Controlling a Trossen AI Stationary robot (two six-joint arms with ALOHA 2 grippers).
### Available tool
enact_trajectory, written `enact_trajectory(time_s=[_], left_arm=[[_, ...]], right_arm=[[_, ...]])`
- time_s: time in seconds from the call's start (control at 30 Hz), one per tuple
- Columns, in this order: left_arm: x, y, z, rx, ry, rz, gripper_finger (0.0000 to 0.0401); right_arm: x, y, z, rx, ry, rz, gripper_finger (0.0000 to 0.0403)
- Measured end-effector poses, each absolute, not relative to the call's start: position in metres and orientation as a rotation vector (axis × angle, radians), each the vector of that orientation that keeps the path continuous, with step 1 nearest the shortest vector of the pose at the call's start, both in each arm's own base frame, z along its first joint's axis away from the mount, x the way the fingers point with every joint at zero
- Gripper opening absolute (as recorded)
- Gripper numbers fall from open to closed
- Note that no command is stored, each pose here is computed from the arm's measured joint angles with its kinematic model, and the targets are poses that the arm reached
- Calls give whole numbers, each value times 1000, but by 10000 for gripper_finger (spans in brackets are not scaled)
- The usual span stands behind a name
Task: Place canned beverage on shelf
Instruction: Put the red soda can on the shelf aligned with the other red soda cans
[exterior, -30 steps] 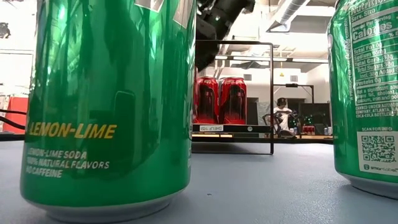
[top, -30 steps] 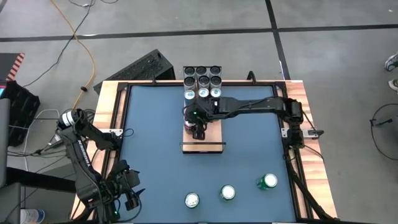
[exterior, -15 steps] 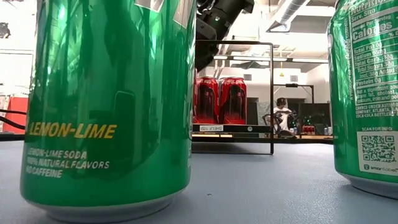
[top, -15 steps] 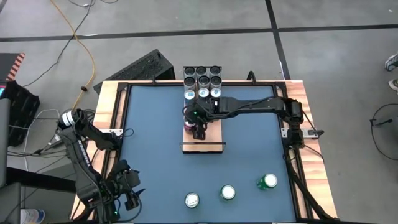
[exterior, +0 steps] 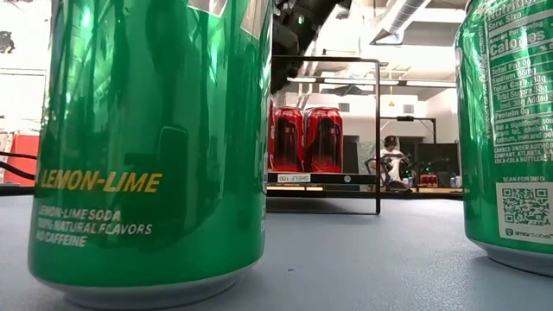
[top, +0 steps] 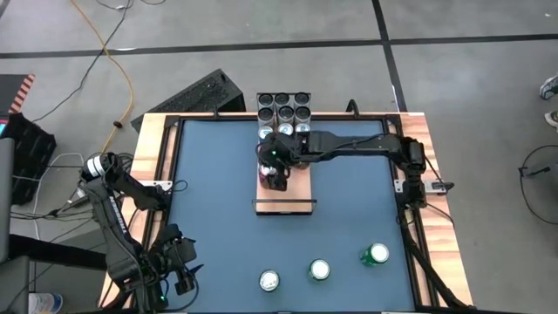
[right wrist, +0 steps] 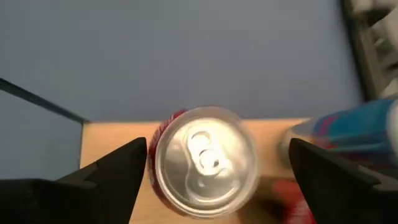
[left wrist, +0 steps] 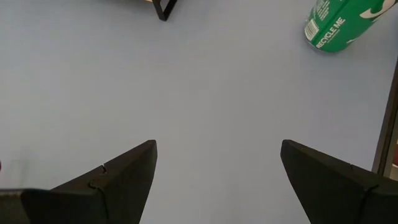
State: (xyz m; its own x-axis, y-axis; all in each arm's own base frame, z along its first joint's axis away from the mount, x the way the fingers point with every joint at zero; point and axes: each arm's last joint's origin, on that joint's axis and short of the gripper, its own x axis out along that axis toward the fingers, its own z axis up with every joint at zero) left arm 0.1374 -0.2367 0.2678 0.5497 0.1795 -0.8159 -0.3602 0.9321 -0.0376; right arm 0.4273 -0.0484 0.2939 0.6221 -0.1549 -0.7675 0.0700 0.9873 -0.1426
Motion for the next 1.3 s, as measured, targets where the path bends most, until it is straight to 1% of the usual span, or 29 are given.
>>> enact_trajectory(time_s=[0.17,0.27,0.33,0.37,0.43,0.47,0.53,0.63,0.67,0.7,0.83,0.97,1.13,1.3], left_arm=[[137,-237,268,-208,937,321,330],[137,-237,268,-217,936,326,330],[137,-237,268,-226,935,331,330],[137,-237,268,-230,934,333,330],[137,-237,268,-234,934,335,330],[137,-237,268,-234,934,335,330],[137,-237,268,-234,933,335,330],[137,-237,268,-235,933,335,330],[137,-237,268,-234,933,336,330],[137,-237,268,-234,933,336,330],[137,-237,268,-236,933,336,330],[137,-237,268,-236,933,336,330],[137,-237,268,-236,933,336,330],[137,-236,268,-229,935,336,330]], right_arm=[[424,-48,343,-125,814,-144,367],[421,-39,362,-171,793,-129,359],[419,-29,372,-213,790,-120,338],[417,-25,374,-230,808,-105,321],[413,-15,375,-254,841,-76,273],[412,-11,374,-261,855,-62,241],[411,-5,370,-266,885,-34,168],[416,0,357,-268,902,-19,48],[417,0,352,-264,912,-18,25],[418,0,348,-257,917,-21,16],[422,0,333,-213,916,-42,19],[422,4,325,-213,941,-34,3],[423,12,310,-217,964,-9,1],[422,12,307,-218,967,-9,0]])
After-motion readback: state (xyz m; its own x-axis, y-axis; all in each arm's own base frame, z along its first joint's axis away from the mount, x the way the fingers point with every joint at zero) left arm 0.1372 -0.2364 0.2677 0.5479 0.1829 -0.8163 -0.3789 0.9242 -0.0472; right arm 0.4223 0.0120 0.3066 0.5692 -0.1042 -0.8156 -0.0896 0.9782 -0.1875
